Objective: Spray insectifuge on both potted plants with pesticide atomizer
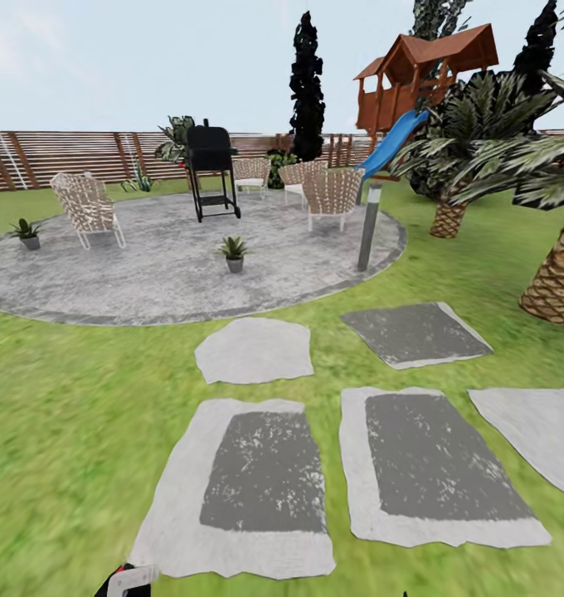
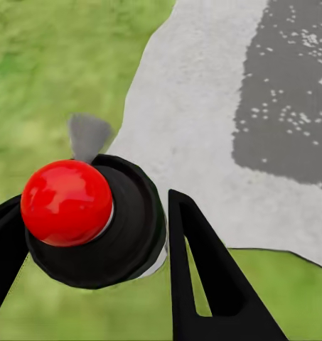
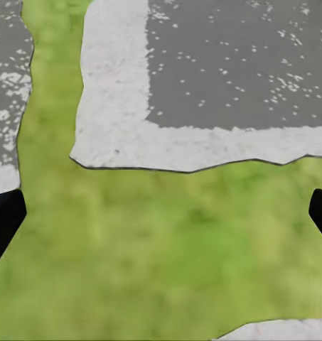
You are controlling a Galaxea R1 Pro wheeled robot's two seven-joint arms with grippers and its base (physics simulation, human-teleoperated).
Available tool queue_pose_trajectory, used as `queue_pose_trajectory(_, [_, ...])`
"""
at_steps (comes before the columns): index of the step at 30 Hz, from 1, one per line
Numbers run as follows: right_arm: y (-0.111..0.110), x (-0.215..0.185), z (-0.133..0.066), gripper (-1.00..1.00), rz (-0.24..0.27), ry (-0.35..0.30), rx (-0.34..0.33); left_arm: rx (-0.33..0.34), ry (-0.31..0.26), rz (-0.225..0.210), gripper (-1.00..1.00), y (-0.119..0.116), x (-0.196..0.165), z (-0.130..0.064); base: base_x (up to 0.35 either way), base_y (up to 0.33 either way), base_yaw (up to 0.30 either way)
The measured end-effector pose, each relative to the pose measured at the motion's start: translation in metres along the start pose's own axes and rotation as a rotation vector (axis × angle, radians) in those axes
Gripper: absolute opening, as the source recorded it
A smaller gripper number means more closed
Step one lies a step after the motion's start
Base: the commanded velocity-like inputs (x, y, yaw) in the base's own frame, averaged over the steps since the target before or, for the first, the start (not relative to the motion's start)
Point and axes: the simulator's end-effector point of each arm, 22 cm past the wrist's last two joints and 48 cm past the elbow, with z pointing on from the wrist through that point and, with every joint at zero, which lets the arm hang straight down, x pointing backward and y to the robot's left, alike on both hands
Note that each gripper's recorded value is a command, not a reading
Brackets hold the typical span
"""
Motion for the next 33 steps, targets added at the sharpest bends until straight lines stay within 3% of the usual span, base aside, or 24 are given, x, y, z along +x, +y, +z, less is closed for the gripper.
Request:
queue_pose_trajectory(5, [-0.0003,0.0,0.0,1.0,0.001,0.0,0.001,0.0,0.0,0.0,-1.0,0.0,-0.0001,0.0001,0.338,-0.08,0.163])
queue_pose_trajectory(24, [-0.0004,0.0,-0.0001,1.0,0.001,0.0,0.001,-0.001,0.0,-0.001,-1.0,0.0002,0.0,0.0,0.338,-0.08,0.008])
queue_pose_trajectory(33, [-0.0005,0.0,0.0,1.0,0.002,0.0,0.002,0.001,0.0,0.0,-1.0,-0.0007,0.0002,-0.0001,0.338,-0.09,0.24])
